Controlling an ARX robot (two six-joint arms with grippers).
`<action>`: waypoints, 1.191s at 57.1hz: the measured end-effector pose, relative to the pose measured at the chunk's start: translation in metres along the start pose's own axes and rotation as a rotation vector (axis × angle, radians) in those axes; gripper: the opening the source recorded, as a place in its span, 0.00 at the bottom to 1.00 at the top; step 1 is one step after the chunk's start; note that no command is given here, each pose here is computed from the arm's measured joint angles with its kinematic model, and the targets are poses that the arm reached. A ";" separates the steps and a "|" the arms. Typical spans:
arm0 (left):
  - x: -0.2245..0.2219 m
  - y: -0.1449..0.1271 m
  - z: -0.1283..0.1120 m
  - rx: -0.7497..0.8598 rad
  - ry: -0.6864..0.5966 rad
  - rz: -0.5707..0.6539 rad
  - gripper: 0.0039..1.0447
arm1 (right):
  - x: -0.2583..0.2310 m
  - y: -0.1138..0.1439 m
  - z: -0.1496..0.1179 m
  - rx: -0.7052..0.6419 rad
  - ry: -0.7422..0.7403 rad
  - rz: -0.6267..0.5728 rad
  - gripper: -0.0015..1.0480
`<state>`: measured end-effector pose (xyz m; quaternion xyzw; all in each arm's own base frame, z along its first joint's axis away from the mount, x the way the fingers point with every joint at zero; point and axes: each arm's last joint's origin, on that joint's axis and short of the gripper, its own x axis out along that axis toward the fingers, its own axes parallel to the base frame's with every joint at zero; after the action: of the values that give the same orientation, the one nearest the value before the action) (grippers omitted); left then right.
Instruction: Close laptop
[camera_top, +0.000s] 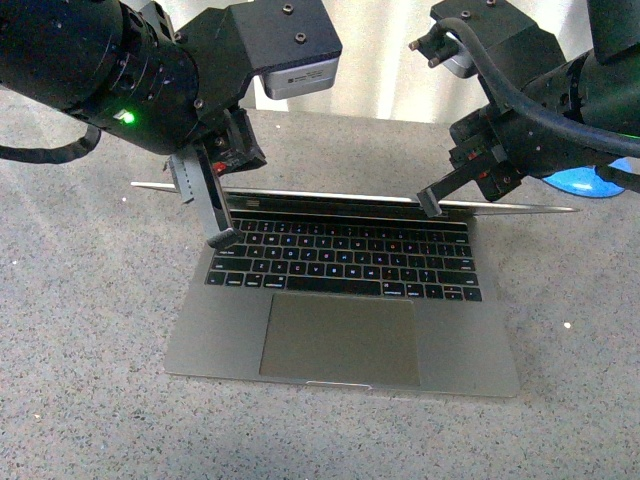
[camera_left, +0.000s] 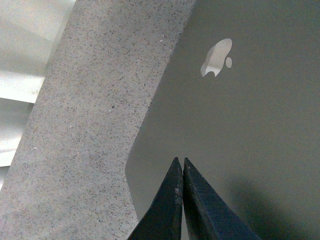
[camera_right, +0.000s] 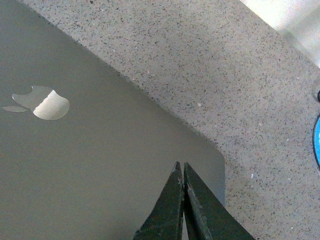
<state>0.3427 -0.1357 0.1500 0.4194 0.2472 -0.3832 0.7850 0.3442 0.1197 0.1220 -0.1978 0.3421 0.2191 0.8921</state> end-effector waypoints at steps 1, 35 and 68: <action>0.000 0.000 0.000 0.000 0.000 -0.001 0.03 | 0.000 0.000 -0.001 0.002 0.001 0.000 0.01; 0.002 -0.023 -0.008 -0.006 0.017 -0.051 0.03 | 0.000 0.009 -0.025 0.053 0.031 0.008 0.01; 0.004 -0.033 -0.007 -0.018 -0.007 -0.049 0.03 | -0.001 0.016 -0.039 0.084 0.041 0.012 0.01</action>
<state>0.3176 -0.1430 0.1280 0.4047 0.2581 -0.4018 0.7799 0.3151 0.1133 0.0924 -0.1627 0.3704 0.2059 0.8910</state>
